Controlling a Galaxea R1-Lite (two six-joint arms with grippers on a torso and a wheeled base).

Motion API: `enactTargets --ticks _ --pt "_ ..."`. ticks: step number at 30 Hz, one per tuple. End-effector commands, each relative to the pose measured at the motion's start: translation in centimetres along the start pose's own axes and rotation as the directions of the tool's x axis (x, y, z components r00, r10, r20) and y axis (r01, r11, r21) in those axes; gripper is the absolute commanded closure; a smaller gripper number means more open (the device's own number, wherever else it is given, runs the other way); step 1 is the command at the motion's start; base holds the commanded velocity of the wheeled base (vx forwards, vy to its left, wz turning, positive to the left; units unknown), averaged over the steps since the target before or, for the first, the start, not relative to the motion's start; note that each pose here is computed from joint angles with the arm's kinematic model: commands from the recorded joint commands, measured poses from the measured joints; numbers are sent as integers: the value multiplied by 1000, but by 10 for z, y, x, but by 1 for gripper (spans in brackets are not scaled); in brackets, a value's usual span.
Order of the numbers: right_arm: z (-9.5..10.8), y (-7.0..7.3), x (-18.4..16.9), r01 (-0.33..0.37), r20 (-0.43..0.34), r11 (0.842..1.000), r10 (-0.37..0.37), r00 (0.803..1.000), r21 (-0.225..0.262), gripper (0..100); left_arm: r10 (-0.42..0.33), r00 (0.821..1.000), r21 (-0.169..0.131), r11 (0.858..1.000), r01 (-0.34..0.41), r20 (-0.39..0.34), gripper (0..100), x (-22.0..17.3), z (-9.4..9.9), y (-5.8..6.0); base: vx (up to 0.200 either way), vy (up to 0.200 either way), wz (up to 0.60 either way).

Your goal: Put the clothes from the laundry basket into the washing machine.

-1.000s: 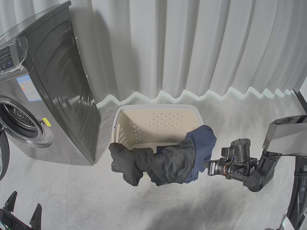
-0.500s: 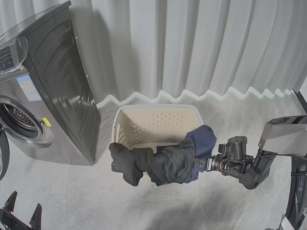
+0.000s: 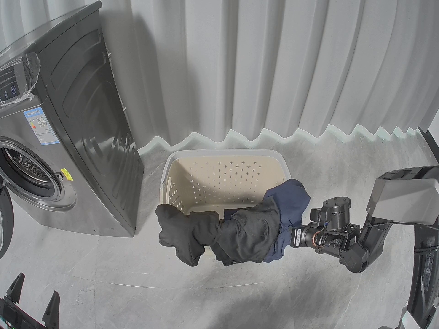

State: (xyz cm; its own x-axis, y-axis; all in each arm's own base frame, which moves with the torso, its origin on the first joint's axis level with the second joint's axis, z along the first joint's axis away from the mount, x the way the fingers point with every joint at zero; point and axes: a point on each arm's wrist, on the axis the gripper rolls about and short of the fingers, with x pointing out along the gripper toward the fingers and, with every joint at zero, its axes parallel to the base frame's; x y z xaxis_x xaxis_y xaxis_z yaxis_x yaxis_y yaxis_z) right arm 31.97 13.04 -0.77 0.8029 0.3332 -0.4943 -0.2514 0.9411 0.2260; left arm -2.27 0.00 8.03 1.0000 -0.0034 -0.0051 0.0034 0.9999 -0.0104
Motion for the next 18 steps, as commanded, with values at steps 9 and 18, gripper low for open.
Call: enactTargets --ticks 9,18 --pt "10 6 -29 -25 62 1000 25 998 -4 100 0 1000 0 1000 0 2 0 0 -5 0 0 0 0" --pt "24 15 -60 -54 121 998 56 991 -14 100 0 1000 0 1000 0 2 0 0 -5 0 0 0 0"
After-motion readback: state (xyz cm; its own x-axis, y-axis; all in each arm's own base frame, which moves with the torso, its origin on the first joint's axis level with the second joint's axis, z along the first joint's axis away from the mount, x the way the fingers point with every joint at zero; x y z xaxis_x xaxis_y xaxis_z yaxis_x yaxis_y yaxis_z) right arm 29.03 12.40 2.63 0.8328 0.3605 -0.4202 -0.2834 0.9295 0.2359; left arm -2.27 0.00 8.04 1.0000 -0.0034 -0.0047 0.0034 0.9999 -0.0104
